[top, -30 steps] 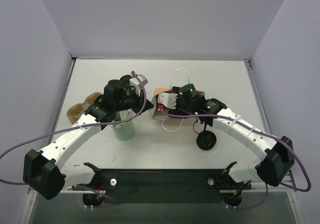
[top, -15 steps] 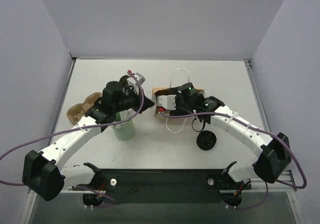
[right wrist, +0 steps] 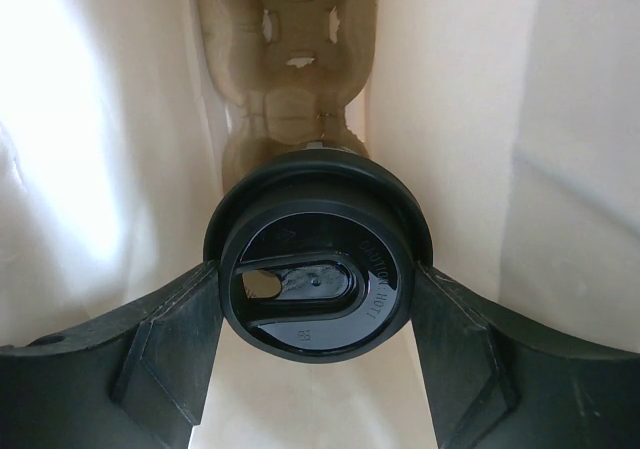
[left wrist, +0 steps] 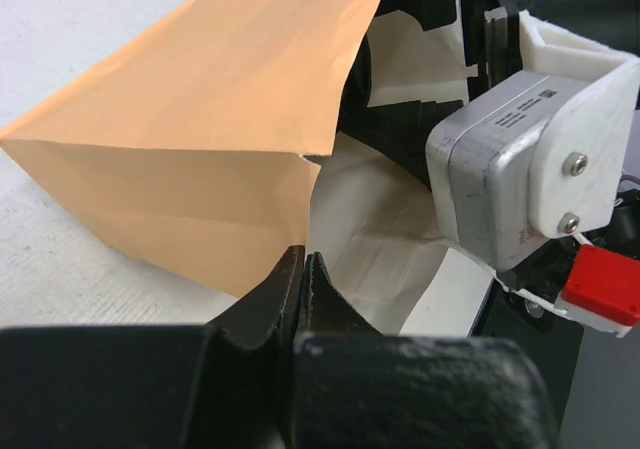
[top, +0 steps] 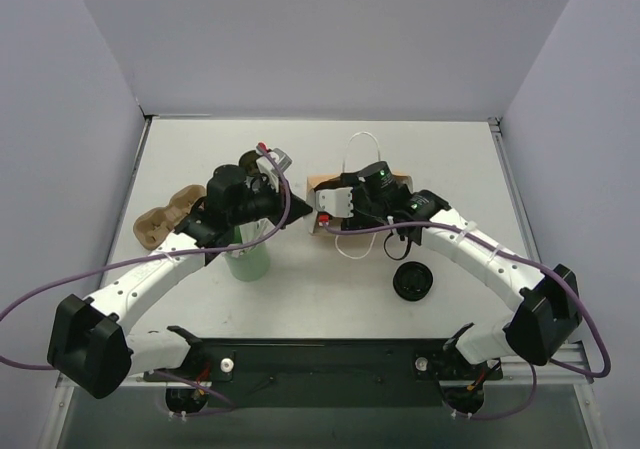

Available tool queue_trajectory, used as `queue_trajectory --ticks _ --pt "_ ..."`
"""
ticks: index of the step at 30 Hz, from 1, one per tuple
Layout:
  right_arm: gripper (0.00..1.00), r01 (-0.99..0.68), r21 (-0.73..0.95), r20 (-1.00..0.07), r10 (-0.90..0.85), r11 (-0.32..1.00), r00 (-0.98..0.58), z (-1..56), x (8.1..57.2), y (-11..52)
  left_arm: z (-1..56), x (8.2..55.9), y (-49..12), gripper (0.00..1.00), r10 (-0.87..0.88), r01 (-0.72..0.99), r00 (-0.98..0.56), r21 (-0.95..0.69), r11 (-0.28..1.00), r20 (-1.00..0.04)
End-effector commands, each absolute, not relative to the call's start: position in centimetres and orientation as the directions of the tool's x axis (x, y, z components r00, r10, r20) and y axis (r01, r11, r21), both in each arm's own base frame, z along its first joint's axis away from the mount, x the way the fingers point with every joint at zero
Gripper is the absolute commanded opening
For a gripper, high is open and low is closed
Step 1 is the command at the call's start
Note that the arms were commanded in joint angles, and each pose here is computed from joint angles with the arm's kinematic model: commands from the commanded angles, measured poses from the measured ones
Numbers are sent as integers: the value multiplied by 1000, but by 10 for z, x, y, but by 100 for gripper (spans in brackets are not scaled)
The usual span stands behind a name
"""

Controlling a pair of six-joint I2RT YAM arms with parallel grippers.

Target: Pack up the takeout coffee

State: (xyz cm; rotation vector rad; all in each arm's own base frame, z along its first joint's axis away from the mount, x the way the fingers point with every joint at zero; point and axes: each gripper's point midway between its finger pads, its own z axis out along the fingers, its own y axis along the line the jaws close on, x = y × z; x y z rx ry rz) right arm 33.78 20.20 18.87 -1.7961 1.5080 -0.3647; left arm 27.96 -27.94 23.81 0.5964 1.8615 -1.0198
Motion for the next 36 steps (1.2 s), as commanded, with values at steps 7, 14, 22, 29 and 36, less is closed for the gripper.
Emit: queue_trajectory --ticks 7,14,22,29,36 --pt "49 -705 -710 -281 -915 -6 291 204 348 196 264 287 -281 0 -31 830 -377 -352 433 -926" --pt "47 -729 -683 -269 -911 -48 312 180 325 197 260 288 -287 0 9 840 -379 -340 423 -925" --pt "46 -657 -753 -292 -905 19 309 182 319 211 245 281 -281 0 8 799 -391 -335 500 -920" --pt "46 -599 -799 -277 -919 57 282 177 333 202 243 270 -286 0 2 807 -380 -331 489 -925" --pt "45 -568 -821 -258 -928 64 268 183 337 191 244 265 -292 0 -6 816 -374 -332 473 -927"
